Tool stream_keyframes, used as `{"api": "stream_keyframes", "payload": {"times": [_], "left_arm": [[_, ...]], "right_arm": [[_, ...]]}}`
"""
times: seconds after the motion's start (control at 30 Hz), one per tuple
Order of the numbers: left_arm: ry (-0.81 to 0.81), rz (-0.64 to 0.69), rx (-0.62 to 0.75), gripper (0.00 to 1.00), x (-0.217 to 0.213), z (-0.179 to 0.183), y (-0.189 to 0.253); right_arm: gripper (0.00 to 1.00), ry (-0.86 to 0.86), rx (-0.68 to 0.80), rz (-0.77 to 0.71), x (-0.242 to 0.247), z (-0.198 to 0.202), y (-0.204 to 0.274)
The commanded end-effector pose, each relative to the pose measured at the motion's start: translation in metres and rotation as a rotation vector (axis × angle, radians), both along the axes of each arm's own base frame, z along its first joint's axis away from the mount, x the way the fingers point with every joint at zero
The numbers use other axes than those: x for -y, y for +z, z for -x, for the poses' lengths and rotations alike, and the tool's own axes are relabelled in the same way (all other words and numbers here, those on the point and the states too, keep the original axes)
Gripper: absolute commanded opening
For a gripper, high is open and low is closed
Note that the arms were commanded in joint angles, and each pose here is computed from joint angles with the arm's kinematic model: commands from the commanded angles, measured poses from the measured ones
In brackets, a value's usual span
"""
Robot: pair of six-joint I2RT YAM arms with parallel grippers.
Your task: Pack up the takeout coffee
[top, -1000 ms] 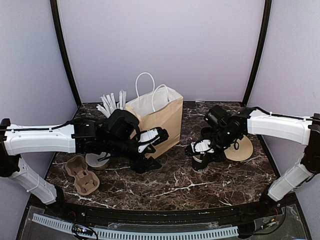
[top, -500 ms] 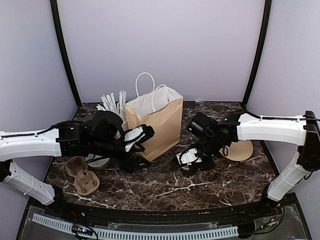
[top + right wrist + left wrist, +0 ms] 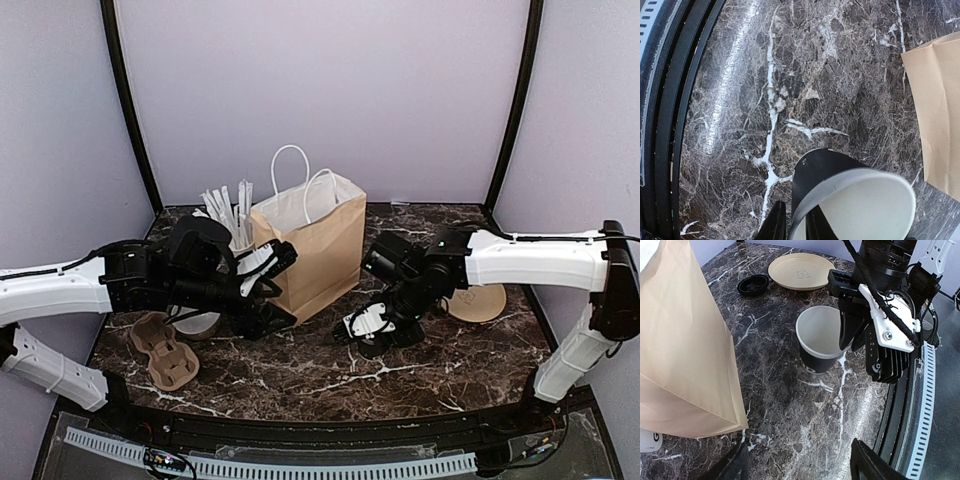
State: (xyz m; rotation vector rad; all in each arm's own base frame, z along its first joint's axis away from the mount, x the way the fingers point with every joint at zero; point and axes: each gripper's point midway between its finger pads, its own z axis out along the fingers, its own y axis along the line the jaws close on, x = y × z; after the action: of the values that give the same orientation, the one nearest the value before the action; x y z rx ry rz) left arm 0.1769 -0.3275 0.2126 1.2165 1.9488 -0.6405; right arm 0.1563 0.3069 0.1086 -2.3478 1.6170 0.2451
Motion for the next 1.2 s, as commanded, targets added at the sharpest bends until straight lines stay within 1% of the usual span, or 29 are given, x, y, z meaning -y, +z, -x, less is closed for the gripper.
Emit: {"api": "stream_keyframes", "payload": {"times": [0.0, 0.13, 0.23, 0.37, 0.47, 0.57, 0.67, 0.8, 0.87, 0.97, 1.03, 1.17], "left_arm": [[-0.004, -0.011, -0.023, 0.72, 0.001, 0.001, -0.009], [-0.012, -0.019, -0.02, 0.72, 0.002, 0.001, -0.01], [-0.019, -0.021, -0.021, 0.71, 0.004, 0.001, -0.008], [-0.037, -0.018, -0.022, 0.71, 0.006, 0.003, -0.005], [-0.057, -0.046, -0.034, 0.71, 0.006, 0.005, -0.01], [-0.076, -0.091, -0.048, 0.7, 0.008, 0.006, -0.016], [-0.098, -0.107, -0.063, 0.69, 0.013, 0.007, -0.021], [-0.119, -0.083, -0.052, 0.69, 0.021, 0.007, -0.017], [-0.124, -0.084, -0.05, 0.7, 0.023, 0.007, -0.015], [-0.123, -0.088, -0.048, 0.72, 0.025, 0.005, -0.014], [-0.116, -0.093, -0.052, 0.73, 0.025, 0.004, -0.015], [-0.1, -0.105, -0.069, 0.75, 0.026, 0.002, -0.02]], "right_arm": [[0.24, -0.007, 0.011, -0.01, -0.003, 0.001, 0.012], [0.41, -0.01, 0.007, -0.011, 0.001, 0.003, 0.024], [0.47, -0.007, -0.002, -0.021, 0.004, 0.007, 0.042], [0.47, -0.059, 0.005, -0.066, 0.014, -0.007, 0.078], [0.46, -0.157, 0.001, -0.134, 0.032, -0.033, 0.109], [0.45, -0.292, 0.03, -0.194, 0.059, -0.068, 0.126], [0.44, -0.491, 0.06, -0.247, 0.09, -0.117, 0.116], [0.46, -0.729, 0.114, -0.218, 0.13, -0.182, 0.081], [0.48, -0.802, 0.122, -0.226, 0.138, -0.204, 0.07], [0.48, -0.852, 0.062, -0.205, 0.139, -0.222, 0.051], [0.5, -0.881, 0.023, -0.181, 0.137, -0.232, 0.036], [0.47, -0.942, -0.023, -0.145, 0.132, -0.251, 0.01]]}}
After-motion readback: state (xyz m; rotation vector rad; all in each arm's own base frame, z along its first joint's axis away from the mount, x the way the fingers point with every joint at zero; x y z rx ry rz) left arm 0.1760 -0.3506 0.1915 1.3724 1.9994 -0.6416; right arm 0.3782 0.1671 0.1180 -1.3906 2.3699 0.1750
